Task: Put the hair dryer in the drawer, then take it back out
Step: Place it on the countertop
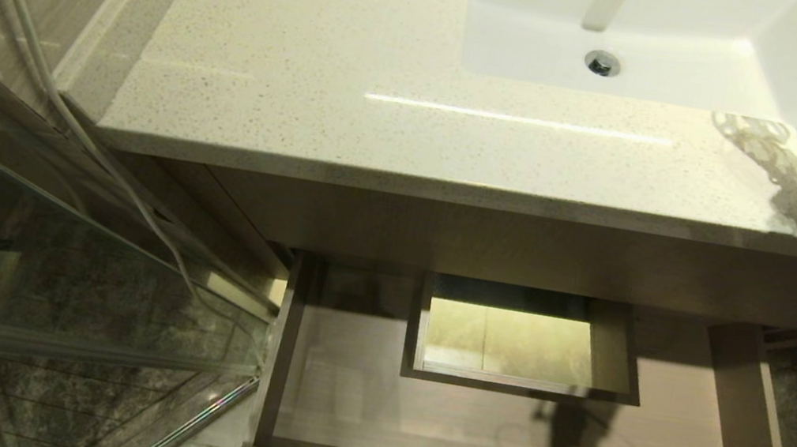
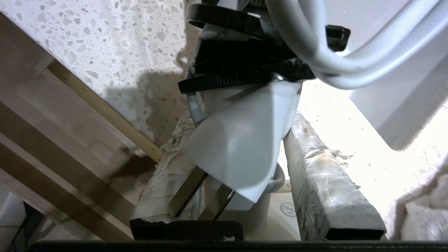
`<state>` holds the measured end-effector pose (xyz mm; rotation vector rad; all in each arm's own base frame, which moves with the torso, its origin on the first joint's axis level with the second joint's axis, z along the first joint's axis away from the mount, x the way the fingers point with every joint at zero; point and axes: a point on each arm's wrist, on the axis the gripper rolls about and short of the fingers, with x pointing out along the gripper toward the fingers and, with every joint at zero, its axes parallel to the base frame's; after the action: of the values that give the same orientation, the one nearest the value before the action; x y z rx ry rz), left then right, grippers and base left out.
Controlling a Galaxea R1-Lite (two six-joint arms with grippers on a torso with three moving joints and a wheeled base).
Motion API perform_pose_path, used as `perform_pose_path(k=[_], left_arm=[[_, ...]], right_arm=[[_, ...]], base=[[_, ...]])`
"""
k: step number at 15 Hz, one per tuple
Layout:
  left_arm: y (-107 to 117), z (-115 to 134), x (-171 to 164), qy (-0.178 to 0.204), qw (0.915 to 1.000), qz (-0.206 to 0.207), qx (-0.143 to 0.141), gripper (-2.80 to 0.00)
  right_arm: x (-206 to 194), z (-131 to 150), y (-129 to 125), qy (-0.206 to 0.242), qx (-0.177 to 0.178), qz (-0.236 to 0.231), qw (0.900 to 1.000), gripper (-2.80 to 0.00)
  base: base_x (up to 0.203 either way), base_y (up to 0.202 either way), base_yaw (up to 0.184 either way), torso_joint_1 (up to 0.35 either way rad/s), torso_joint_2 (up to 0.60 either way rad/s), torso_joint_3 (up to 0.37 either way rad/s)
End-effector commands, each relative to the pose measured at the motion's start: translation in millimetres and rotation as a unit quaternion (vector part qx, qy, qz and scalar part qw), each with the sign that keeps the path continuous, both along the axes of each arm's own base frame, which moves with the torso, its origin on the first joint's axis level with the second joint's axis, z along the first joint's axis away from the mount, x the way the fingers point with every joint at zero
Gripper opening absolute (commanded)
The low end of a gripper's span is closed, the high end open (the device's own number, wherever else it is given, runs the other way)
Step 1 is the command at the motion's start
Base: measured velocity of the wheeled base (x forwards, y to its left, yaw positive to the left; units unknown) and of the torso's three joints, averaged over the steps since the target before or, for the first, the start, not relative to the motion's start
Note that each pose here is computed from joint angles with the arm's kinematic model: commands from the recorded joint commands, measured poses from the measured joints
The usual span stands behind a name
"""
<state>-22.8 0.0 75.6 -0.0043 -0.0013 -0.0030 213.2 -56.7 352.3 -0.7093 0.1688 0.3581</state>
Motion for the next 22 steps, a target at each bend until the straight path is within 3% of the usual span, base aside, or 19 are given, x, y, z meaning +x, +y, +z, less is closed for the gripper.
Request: perform_pose_path(k=[1,4,7,13,14,15,22], left_arm=[[0.0,-0.3,0.1,0.001,1.0,0.0,0.0,-2.8],[0.0,0.0,0.0,0.0,1.0,0.0,0.0,-2.8],[0.0,-0.4,0.1,0.001,1.0,0.001,0.0,-2.8],[0.0,-0.4,0.1,0.001,1.0,0.0,0.0,-2.8],[0.0,0.0,0.0,0.0,1.0,0.0,0.0,-2.8],[0.0,-0.3,0.1,0.0,1.0,0.0,-0.001,-2.8],[0.0,-0.4,0.1,0.001,1.0,0.0,0.0,-2.8]], right_arm=[[13.1,-5.0,-0.5,0.014,0.004,0.013,1.0,-2.8],[19.6,-9.3,2.5,0.021,0.002,0.025,0.999,-2.8],[32.7,-14.9,5.0,0.025,-0.022,0.041,0.999,-2.8],[37.1,-17.5,5.8,0.03,-0.019,0.045,0.998,-2.8],[38.4,-16.5,5.7,0.028,-0.023,0.046,0.998,-0.83],[38.8,-14.8,6.2,0.024,-0.024,0.049,0.998,0.0],[20.8,-2.5,8.8,-0.009,-0.036,0.06,0.998,0.0]], base=[[0.0,0.0,0.0,0.0,0.0,0.0],[0.0,0.0,0.0,0.0,0.0,0.0],[0.0,0.0,0.0,0.0,0.0,0.0],[0.0,0.0,0.0,0.0,0.0,0.0],[0.0,0.0,0.0,0.0,0.0,0.0],[0.0,0.0,0.0,0.0,0.0,0.0],[0.0,0.0,0.0,0.0,0.0,0.0]])
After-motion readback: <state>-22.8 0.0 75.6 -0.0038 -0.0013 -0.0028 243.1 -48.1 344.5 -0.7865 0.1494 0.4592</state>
